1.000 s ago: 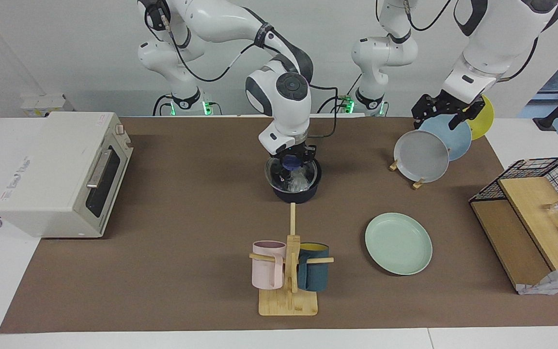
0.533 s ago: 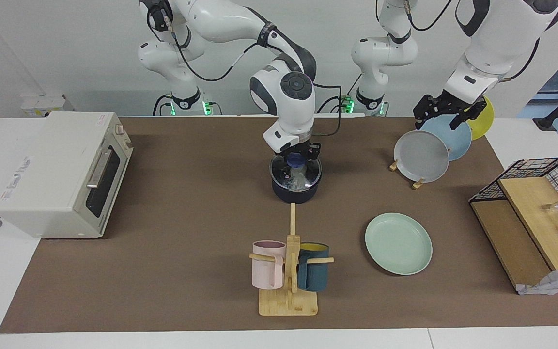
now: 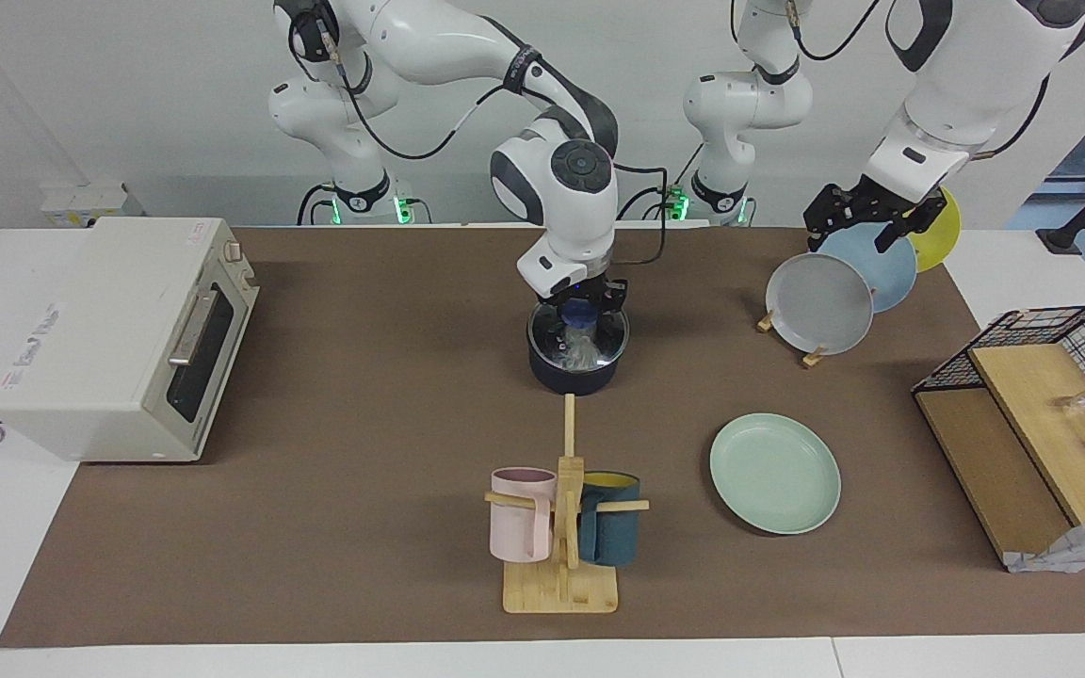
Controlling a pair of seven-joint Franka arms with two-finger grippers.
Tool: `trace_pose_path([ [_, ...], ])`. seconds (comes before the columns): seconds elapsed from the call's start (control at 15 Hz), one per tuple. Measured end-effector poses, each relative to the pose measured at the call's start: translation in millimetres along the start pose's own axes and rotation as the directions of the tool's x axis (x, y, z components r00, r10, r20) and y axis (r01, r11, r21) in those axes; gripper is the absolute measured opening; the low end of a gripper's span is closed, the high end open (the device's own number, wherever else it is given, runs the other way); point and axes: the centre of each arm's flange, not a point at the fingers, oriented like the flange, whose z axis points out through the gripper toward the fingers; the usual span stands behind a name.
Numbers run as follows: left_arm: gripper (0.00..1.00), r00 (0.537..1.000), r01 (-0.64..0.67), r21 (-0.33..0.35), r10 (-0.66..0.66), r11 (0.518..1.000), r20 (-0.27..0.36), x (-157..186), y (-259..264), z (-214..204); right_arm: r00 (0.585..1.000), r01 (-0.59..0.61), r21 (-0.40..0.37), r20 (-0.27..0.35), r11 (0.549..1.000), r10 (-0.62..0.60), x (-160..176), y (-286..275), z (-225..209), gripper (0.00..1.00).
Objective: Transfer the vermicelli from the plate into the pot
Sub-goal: 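Lower the glass lid onto the black pot with the right gripper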
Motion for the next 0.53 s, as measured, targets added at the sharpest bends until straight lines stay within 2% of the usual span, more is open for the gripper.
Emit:
trace_pose_path([
  [0.27, 1.0, 1.0, 0.0, 0.0, 0.0, 1.0, 0.0, 0.0, 0.0, 0.0, 0.997, 0.047, -0.034, -0.066, 0.998, -0.049, -8.0, -6.8, 0.5, 0.66],
  [0.53, 1.0, 1.0, 0.0, 0.0, 0.0, 1.0, 0.0, 0.0, 0.0, 0.0, 0.995, 0.052, -0.032, -0.079, 0.998, -0.054, -9.8, -5.8, 0.8, 0.66],
])
